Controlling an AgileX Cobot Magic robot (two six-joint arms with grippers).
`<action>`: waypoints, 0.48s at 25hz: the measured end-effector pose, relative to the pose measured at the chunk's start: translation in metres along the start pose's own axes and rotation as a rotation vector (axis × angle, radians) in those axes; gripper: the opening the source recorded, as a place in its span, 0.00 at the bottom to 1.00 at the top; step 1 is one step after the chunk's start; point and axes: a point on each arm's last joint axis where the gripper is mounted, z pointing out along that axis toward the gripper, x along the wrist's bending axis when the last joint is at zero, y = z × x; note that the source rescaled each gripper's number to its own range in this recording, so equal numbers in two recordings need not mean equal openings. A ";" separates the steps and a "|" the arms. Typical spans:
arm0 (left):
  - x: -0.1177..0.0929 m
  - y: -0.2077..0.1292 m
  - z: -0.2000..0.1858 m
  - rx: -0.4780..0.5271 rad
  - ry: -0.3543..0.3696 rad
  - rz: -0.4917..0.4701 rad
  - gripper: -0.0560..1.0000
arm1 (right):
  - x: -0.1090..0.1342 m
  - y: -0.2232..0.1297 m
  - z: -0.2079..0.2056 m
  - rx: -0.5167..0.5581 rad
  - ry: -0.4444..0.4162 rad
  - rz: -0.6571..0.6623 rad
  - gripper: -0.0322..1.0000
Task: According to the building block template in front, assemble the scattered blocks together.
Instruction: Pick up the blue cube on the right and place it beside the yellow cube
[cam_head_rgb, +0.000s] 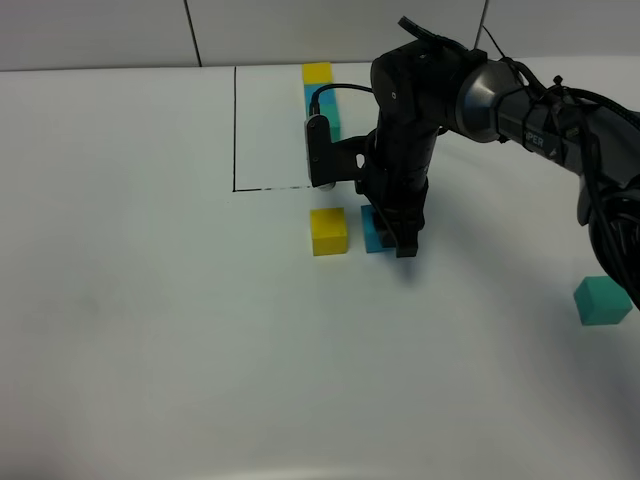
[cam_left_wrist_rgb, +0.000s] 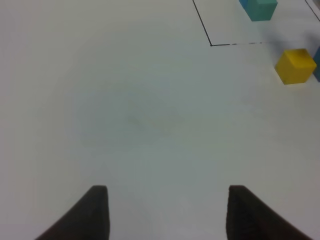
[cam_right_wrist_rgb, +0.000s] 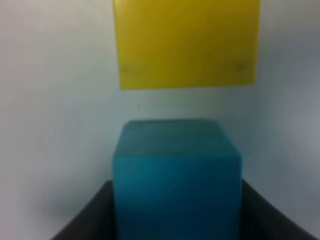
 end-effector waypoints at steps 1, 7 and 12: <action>0.000 0.000 0.000 0.000 0.000 0.000 0.19 | -0.001 0.000 0.001 -0.002 -0.004 0.000 0.05; 0.000 0.000 0.000 0.000 0.000 0.000 0.19 | -0.001 0.003 0.007 -0.034 -0.004 0.018 0.05; 0.000 0.000 0.000 0.000 0.000 0.000 0.19 | -0.003 0.005 0.008 -0.048 -0.009 0.025 0.05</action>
